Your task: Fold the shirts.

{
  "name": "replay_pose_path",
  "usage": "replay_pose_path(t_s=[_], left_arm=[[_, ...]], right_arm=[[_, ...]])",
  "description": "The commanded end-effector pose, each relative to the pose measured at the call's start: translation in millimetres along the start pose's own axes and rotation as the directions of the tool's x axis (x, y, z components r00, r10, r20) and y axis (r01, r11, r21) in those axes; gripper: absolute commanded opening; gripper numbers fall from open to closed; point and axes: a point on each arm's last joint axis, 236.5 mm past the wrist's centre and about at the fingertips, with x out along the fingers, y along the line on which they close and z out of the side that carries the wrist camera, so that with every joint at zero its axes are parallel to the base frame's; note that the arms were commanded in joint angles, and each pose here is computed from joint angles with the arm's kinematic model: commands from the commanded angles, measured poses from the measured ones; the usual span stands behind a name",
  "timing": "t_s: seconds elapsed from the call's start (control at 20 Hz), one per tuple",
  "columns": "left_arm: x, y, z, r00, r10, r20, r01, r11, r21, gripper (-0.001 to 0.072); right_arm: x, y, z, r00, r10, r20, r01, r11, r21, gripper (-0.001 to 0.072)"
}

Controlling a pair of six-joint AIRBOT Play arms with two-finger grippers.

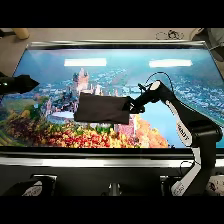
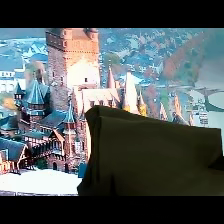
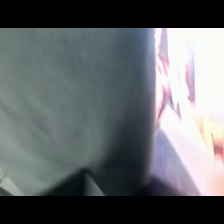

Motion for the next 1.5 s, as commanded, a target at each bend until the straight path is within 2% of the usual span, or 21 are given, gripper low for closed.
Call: replay_pose_path(t_s=[0.0, 0.15, 0.3, 0.45, 0.6, 0.75, 0.95, 1.2, 1.45], left_arm=[[5.8, -18.8, -7.1, 0.999, -0.031, -0.022, 0.032, 0.999, 0.033, 0.0032], [6.6, -21.7, -8.3, 0.999, -0.035, -0.026, 0.036, 0.999, 0.019, 0.0032], [6.6, -21.6, -8.3, 0.999, -0.035, -0.026, 0.035, 0.999, 0.013, 0.0033], [6.6, -21.6, -8.3, 0.999, -0.035, -0.026, 0.035, 0.999, 0.013, 0.0032], [6.6, -21.7, -8.3, 0.999, -0.035, -0.026, 0.036, 0.999, 0.013, 0.0033], [6.5, -21.7, -8.4, 0.999, -0.035, -0.026, 0.036, 0.999, 0.014, 0.0033], [6.3, -21.7, -8.5, 0.999, -0.035, -0.026, 0.036, 0.999, 0.025, 0.0033], [6.2, -21.8, -8.4, 0.999, -0.035, -0.026, 0.036, 0.998, 0.041, 0.0033], [6.3, -21.7, -8.3, 0.999, -0.035, -0.026, 0.036, 0.998, 0.041, 0.0033]], right_arm=[[-12.7, 21.9, 23.8, 0.985, 0.160, 0.065, -0.161, 0.987, 0.020, 0.0019], [-114.4, 5.8, 73.4, 0.940, 0.231, 0.252, -0.241, 0.971, 0.006, 0.0017], [-248.2, -78.6, 84.6, 0.883, 0.121, 0.454, -0.194, 0.974, 0.119, 0.0018], [-348.7, -181.8, 37.7, 0.839, -0.095, 0.536, -0.111, 0.934, 0.340, 0.0019], [-402.1, -253.3, -32.1, 0.827, -0.251, 0.503, -0.056, 0.853, 0.518, 0.0019], [-410.6, -311.6, -107.5, 0.848, -0.413, 0.333, 0.073, 0.713, 0.697, 0.0018], [-362.1, -348.2, -166.3, 0.867, -0.477, 0.145, 0.197, 0.595, 0.780, 0.0018], [-311.3, -369.3, -188.4, 0.874, -0.479, 0.082, 0.233, 0.561, 0.794, 0.0019], [-309.1, -381.7, -214.9, 0.853, -0.522, -0.023, 0.337, 0.516, 0.788, 0.0019]])
